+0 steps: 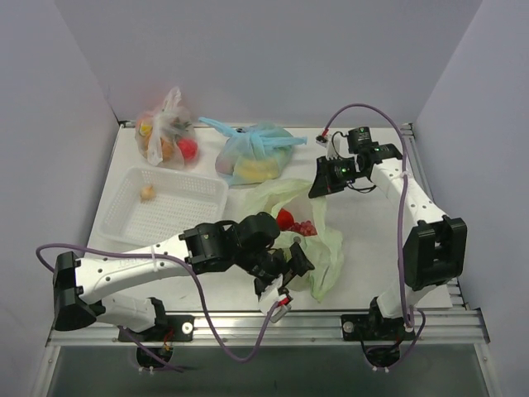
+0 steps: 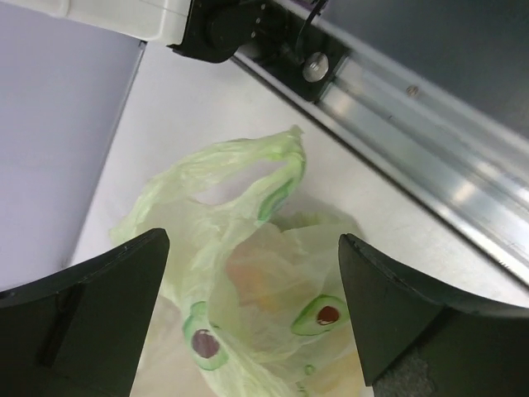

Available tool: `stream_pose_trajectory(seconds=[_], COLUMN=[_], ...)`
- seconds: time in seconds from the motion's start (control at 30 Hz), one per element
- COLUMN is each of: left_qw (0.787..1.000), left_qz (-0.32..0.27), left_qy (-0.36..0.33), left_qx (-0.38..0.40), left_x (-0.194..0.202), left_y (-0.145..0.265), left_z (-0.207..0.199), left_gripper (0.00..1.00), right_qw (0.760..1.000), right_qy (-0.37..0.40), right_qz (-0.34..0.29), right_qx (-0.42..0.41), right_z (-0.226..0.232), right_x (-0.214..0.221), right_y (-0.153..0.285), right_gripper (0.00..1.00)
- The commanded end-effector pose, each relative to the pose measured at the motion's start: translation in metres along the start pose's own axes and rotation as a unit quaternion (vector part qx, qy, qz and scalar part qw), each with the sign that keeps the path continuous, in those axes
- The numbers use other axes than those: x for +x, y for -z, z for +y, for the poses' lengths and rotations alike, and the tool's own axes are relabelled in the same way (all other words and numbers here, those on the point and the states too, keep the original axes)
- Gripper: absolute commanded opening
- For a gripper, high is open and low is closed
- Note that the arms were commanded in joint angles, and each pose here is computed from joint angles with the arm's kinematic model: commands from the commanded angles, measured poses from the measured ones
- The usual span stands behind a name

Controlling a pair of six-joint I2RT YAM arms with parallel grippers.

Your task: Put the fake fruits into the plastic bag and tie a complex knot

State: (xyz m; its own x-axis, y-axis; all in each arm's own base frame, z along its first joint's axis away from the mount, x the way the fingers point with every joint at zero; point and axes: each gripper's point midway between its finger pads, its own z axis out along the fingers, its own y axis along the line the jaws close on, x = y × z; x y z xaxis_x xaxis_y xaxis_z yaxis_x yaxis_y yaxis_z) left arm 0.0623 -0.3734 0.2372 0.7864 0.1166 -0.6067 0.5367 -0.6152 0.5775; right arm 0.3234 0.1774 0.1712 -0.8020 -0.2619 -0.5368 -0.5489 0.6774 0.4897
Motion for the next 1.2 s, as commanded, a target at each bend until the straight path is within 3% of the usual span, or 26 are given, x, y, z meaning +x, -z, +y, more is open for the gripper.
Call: stream_pose_trajectory(seconds=[0.0, 0.17, 0.27, 0.47, 0.57, 0.7, 0.9, 1.17], left_qw=[0.990, 0.965, 0.941, 0.917, 0.888, 0.863, 0.846, 0.846], left_qz=[0.032, 0.042, 0.045, 0.078, 0.102, 0.108, 0.090, 0.094], left_qy=[-0.139, -0.243, -0.324, -0.383, -0.425, -0.443, -0.457, -0.454], left_qx=[-0.024, -0.091, -0.091, -0.083, -0.146, -0.219, -0.261, -0.264], left_x=[0.004, 0.006, 0.017, 0.043, 0.051, 0.043, 0.029, 0.031], left_y=[-0.003, -0.019, -0.033, -0.056, -0.063, -0.060, -0.056, -0.060], left_z=[0.029, 0.057, 0.046, 0.039, 0.055, 0.080, 0.091, 0.099], left_gripper=[0.96, 0.97, 0.98, 0.97, 0.97, 0.98, 0.98, 0.97], right_qw=[1.000, 1.000, 1.000, 0.999, 0.999, 0.999, 0.999, 0.999], right_qy=[0.011, 0.009, 0.006, 0.007, 0.005, 0.003, 0.003, 0.002], right_qz=[-0.011, -0.009, -0.003, 0.004, 0.007, 0.009, 0.011, 0.017], right_qx=[-0.019, -0.024, -0.029, -0.033, -0.034, -0.035, -0.038, -0.041], right_z=[0.013, 0.013, 0.015, 0.017, 0.017, 0.017, 0.020, 0.023], right_x=[-0.012, -0.011, -0.008, -0.003, -0.001, 0.000, 0.002, 0.005], right_y=[-0.002, -0.009, -0.014, -0.021, -0.023, -0.026, -0.028, -0.032], right_gripper=[0.02, 0.02, 0.02, 0.02, 0.02, 0.02, 0.02, 0.02])
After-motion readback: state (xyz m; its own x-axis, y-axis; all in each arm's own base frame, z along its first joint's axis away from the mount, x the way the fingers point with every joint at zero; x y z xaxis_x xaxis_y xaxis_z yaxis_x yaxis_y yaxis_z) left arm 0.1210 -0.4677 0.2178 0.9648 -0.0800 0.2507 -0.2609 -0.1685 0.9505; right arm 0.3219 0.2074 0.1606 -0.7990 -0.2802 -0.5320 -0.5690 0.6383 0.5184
